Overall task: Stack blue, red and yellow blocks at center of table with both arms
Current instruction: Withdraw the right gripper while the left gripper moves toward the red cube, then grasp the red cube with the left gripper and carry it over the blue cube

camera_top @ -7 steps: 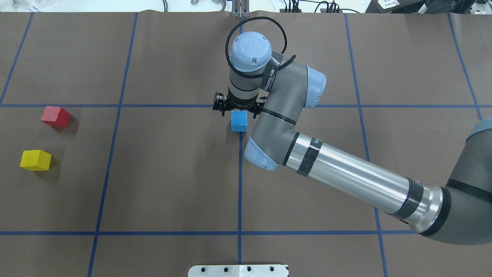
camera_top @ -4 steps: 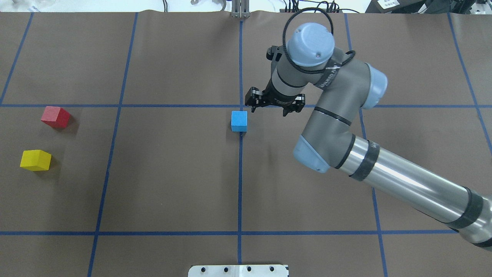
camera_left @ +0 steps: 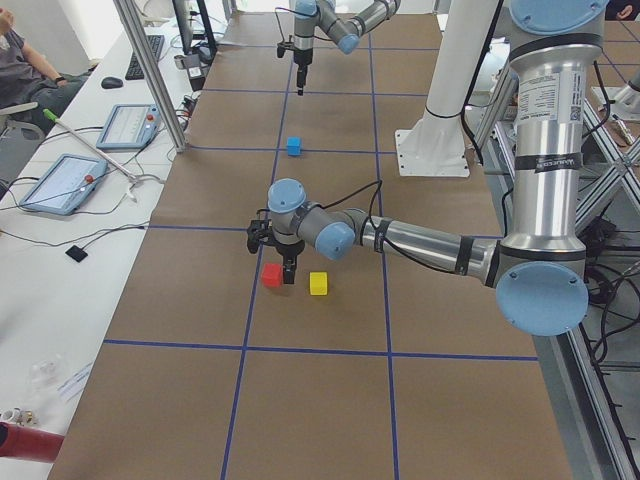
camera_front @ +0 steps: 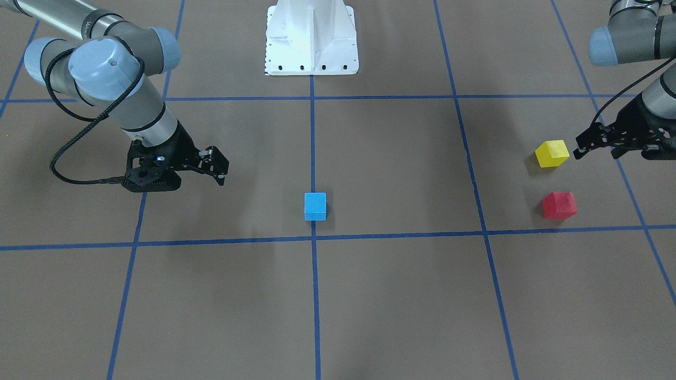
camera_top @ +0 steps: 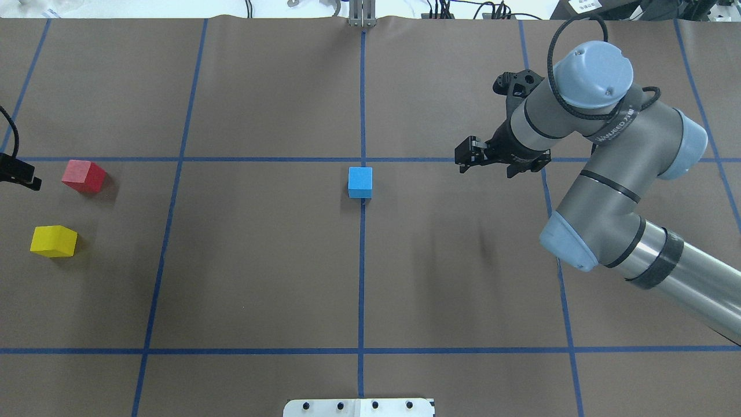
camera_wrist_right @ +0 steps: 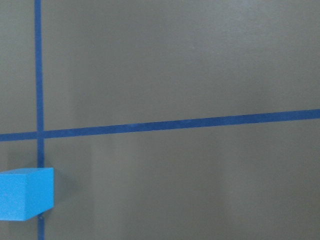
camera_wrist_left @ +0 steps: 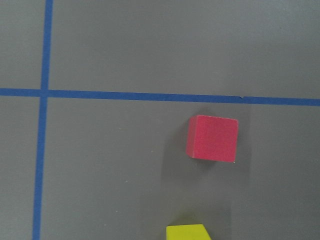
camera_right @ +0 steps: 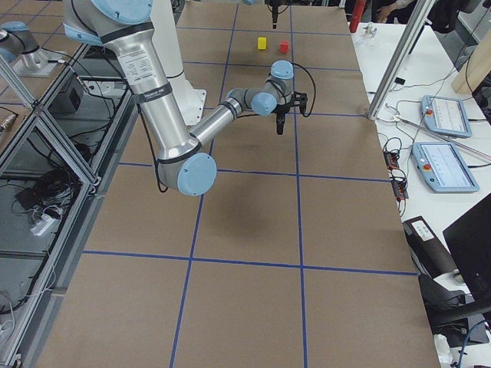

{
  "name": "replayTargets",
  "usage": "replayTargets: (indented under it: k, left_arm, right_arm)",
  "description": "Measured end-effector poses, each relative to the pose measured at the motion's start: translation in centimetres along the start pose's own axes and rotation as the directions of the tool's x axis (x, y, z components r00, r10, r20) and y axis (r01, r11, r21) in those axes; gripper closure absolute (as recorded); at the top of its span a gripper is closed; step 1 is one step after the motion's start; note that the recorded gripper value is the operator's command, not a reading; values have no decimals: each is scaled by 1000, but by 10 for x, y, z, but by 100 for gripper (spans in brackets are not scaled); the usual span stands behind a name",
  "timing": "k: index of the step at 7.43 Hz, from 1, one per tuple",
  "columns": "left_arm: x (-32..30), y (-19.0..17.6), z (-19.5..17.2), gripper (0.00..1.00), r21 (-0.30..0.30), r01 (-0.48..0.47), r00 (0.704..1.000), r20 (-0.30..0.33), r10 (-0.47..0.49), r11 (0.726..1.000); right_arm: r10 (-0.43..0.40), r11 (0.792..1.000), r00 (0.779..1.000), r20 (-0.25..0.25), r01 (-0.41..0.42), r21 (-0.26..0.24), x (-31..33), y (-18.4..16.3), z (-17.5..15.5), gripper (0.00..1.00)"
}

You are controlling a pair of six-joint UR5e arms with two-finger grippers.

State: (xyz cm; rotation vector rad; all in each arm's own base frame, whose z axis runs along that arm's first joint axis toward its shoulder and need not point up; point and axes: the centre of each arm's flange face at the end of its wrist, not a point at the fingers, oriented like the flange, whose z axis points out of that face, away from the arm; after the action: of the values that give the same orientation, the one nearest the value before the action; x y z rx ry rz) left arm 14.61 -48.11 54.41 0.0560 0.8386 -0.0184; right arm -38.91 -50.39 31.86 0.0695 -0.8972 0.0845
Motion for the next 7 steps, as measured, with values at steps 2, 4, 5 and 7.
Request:
replayTargets:
  k: [2,4,5,7]
  left_arm:
    - [13,-19,7,0,14,-22,1000,9,22,1000]
    - [16,-27,10,0,26,-28,999,24,28,999]
    - [16,-28,10,0,30,-31,999,24,31,999]
    - [17,-39,22,0,45,-54,998,11,54,998]
  right_arm:
    - [-30,1000,999,-41,30,2,43,-3,4,1]
    - [-55,998,996,-72,56,11,88,-9,4,1]
    - [-65,998,994,-87,67,15,109,-14,1,1]
    - [-58,998,993,-104,60,15,146,-19,-6,1]
